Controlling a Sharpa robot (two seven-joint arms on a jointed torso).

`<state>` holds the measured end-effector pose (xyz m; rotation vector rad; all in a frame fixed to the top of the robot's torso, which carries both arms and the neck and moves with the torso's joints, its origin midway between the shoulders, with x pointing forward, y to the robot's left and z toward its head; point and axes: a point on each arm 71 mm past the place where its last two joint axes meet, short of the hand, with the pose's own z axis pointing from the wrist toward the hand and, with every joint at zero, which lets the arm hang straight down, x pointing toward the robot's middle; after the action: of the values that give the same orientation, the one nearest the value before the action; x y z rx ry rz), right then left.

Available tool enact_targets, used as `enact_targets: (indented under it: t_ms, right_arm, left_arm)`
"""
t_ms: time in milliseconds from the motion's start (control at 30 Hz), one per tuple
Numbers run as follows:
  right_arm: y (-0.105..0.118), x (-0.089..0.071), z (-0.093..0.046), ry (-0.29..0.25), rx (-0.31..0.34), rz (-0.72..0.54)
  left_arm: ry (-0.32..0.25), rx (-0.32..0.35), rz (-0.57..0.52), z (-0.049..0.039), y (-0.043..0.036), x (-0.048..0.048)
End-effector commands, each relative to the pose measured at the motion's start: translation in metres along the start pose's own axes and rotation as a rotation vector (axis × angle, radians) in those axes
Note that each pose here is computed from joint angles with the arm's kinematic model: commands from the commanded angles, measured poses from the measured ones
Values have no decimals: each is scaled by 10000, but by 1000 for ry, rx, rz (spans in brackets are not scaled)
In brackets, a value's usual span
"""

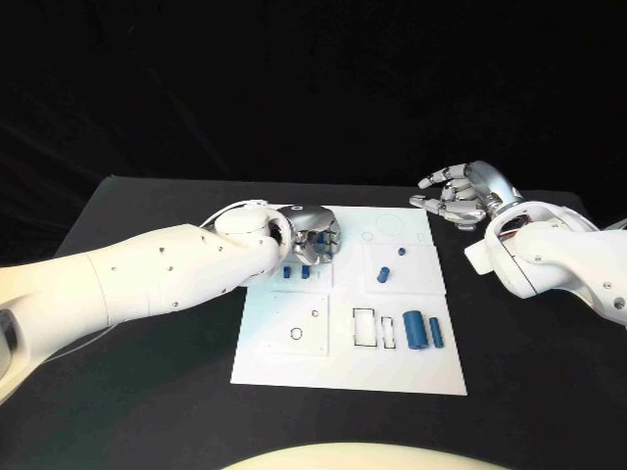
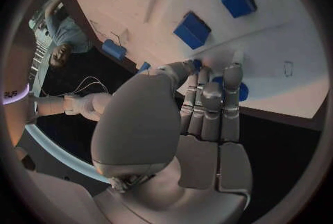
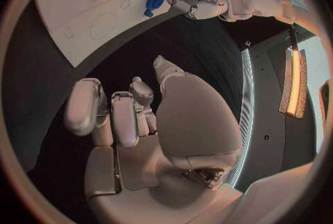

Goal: Assemble the parts on the task board

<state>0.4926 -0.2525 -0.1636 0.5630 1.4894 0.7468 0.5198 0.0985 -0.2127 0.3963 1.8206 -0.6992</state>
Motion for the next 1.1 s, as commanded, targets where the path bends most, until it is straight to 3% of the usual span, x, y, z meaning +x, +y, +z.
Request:
enact_targets:
  t_ms: [33, 267, 567, 900, 1100]
  right_arm:
    - [16, 12, -2, 10, -18, -5]
    - [18, 12, -3, 9, -20, -5]
    - [20, 15, 0, 9, -21, -4]
    - [17, 12, 2, 7, -21, -4]
    - [13, 8, 0, 7, -20, -4]
  left_arm:
    - [26, -5, -2, 10, -11, 26]
    - [-2, -4, -4, 11, -6, 6]
    - [-81, 35, -43, -32, -28, -52]
    - [-134, 51, -103, -164, -25, -194]
    - [-133, 39, -126, -290, 29, -271]
